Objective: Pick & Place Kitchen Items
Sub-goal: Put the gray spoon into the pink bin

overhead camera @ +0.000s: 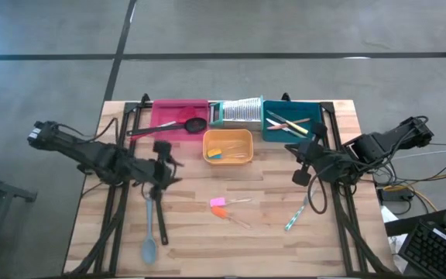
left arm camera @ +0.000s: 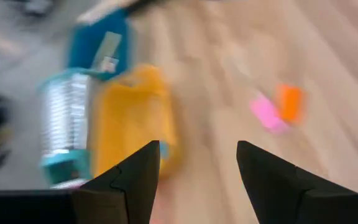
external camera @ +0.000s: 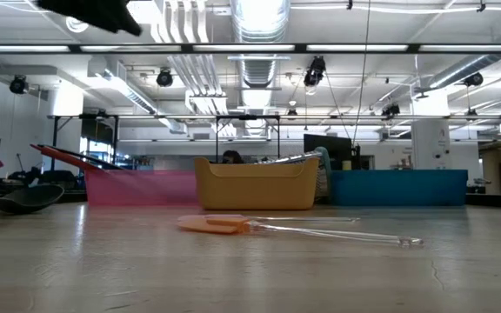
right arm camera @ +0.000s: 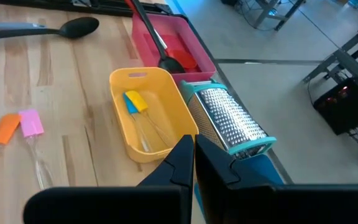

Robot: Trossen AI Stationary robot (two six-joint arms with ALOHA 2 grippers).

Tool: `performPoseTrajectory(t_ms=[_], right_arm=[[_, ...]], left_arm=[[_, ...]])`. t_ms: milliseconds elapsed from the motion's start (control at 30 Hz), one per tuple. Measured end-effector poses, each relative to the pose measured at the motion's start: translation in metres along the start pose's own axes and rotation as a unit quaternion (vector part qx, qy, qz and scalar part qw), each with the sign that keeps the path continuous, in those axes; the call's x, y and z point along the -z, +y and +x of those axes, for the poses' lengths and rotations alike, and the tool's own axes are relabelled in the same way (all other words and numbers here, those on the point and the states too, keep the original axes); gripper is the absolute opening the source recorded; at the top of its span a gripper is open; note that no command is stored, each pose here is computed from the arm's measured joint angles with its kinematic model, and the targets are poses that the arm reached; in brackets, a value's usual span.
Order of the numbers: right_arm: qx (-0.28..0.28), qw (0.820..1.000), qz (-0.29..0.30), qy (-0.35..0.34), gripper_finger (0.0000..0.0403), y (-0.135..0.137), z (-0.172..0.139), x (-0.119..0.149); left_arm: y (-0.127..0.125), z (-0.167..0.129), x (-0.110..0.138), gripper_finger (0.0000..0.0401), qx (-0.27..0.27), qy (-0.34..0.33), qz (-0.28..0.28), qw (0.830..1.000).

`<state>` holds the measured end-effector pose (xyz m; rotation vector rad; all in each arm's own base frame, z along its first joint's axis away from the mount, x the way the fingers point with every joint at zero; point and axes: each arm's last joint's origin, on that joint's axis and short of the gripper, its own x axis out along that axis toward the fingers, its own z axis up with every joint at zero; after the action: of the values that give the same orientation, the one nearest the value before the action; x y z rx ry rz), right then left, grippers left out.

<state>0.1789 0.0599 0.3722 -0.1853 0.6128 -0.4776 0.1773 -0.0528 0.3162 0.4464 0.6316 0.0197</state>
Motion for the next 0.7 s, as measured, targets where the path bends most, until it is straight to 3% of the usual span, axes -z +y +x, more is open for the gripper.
performPoseTrajectory(t_ms=[133,200,433,700], right_arm=[[0.001,1.000,-0.003,0.003,0.0008,0.001,0.001,0.002],[0.001,1.000,-0.005,0.004,0.0008,0.002,0.002,0.003],[0.003,1.000,-0.013,0.010,0.0008,-0.003,0.000,0.007],[-0.004,0.999,0.039,-0.010,0.0008,-0.019,-0.012,0.012]], left_arm=[[-0.015,-0.003,0.004,0.0218,0.101,0.012,0.078,0.992],[-0.026,-0.003,0.005,0.0218,0.126,0.013,0.126,0.984],[-0.066,0.001,0.013,0.0198,0.124,0.080,0.269,0.952],[-0.109,0.003,0.023,0.0145,0.184,0.140,0.265,0.936]])
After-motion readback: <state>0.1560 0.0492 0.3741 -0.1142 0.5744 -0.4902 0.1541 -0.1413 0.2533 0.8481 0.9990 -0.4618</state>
